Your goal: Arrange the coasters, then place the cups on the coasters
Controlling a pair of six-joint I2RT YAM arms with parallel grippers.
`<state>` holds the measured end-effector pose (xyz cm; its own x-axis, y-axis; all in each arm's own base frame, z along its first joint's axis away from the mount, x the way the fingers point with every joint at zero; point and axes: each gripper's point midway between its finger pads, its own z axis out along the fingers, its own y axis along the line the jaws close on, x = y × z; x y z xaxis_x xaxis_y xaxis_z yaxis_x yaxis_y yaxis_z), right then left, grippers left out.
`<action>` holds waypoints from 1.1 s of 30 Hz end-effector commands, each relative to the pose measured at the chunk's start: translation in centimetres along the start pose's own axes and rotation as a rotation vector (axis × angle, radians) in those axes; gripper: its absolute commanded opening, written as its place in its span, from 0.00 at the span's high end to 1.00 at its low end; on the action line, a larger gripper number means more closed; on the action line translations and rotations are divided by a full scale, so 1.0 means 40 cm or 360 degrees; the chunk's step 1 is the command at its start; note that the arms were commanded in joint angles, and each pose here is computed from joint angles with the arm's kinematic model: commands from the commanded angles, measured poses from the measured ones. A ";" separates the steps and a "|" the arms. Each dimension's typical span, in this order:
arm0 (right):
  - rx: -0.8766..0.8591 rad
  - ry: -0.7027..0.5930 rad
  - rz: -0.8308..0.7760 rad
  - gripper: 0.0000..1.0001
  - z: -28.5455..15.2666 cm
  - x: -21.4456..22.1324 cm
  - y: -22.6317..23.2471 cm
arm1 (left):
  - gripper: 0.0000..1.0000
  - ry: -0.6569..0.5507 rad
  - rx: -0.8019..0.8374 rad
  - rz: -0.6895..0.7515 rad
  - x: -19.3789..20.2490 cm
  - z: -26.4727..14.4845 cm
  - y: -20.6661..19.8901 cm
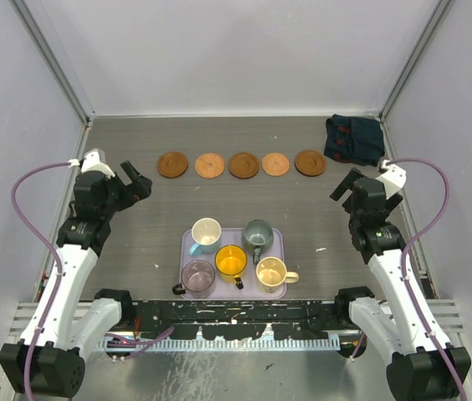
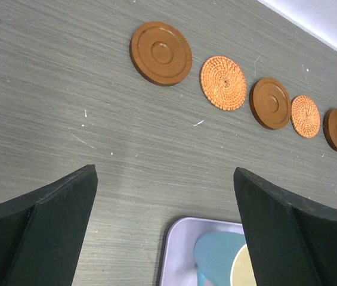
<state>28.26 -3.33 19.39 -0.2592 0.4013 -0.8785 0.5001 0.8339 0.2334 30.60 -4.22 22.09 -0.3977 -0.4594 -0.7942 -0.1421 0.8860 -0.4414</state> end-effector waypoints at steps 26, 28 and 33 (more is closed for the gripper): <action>-0.0750 0.0359 -0.0141 0.22 -0.161 0.098 0.167 | 0.02 0.0275 0.0334 0.0093 0.229 -0.116 -0.053; -0.0790 0.0399 -0.0163 0.23 -0.175 0.117 0.191 | 0.02 0.0308 0.0351 0.0103 0.245 -0.110 -0.062; -0.0878 0.0541 -0.0291 0.23 -0.223 0.208 0.262 | 0.02 0.0353 0.0362 0.0140 0.274 -0.097 -0.078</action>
<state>24.10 9.25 17.09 -0.5858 0.2776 -0.7614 0.0024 0.9401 0.3410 22.51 -11.01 15.93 -0.6109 -0.3356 -0.7170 0.0754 0.8769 -0.4747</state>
